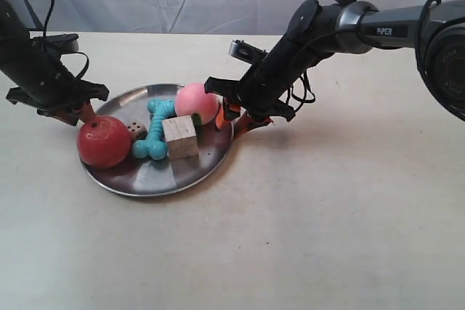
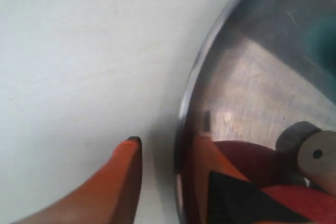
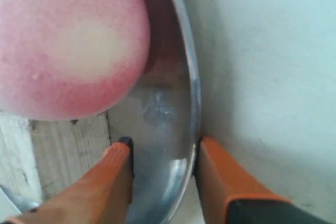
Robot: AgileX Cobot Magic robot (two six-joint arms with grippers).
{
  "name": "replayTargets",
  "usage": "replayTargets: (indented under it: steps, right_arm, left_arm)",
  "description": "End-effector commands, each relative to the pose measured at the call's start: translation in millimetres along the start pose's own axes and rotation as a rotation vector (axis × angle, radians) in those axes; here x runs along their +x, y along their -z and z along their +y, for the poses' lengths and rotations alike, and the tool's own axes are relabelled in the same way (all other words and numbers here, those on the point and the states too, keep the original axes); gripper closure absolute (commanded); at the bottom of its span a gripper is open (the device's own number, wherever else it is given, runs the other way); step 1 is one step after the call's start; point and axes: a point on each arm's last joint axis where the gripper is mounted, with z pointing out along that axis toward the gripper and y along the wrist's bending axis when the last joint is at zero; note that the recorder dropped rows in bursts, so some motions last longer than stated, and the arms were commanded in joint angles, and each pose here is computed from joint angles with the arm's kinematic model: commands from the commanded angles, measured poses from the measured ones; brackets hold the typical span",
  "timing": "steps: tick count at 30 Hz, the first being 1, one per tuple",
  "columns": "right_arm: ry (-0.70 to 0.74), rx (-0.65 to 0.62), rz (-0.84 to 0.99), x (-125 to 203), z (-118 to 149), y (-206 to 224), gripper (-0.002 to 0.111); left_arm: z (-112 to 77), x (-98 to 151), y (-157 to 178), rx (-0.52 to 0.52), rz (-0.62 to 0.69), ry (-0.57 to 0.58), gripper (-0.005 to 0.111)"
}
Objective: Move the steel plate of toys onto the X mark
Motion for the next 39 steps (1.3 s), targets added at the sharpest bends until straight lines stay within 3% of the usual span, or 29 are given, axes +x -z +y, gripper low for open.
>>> replayTargets:
  steps: [1,6,11,14,19,21,23,25,34,39]
  right_arm:
    - [0.037,0.027,-0.033,-3.0,3.8,16.4,0.069]
    - [0.060,0.108,-0.030,-1.1,5.1,31.0,0.069]
    - [0.083,0.274,-0.051,1.3,5.3,59.2,0.069]
    - [0.113,0.321,-0.079,3.2,12.2,79.5,0.069]
    - [0.156,0.360,-0.083,11.7,25.0,109.5,0.070]
    - [0.175,0.388,-0.081,17.2,28.3,121.7,0.077]
    - [0.184,0.398,-0.089,24.4,31.6,131.9,0.093]
    - [0.190,0.399,-0.108,32.4,34.5,140.5,0.110]
    - [0.240,0.372,-0.351,94.0,42.1,183.0,0.108]
    - [0.347,0.336,-0.697,150.3,43.0,217.4,0.108]
  left_arm:
    - [10.5,-3.8,15.1,-0.022,-0.044,0.028,0.073]
    - [24.9,-2.6,35.1,-0.033,-0.062,0.084,0.079]
    - [34.3,-3.6,69.8,-0.046,-0.140,0.121,0.096]
    - [34.5,-3.9,92.8,-0.055,-0.197,0.124,0.107]
    - [24.9,-2.1,129.4,-0.064,-0.279,0.096,0.107]
    - [20.1,-0.1,145.3,-0.070,-0.314,0.062,0.107]
    - [13.9,4.4,164.1,-0.077,-0.356,0.038,0.107]
    - [7.1,13.6,183.5,-0.087,-0.410,0.025,0.107]
    - [-23.0,96.4,252.1,-0.169,-0.824,0.020,0.107]
    - [-34.1,163.3,271.2,-0.258,-1.086,-0.006,0.107]
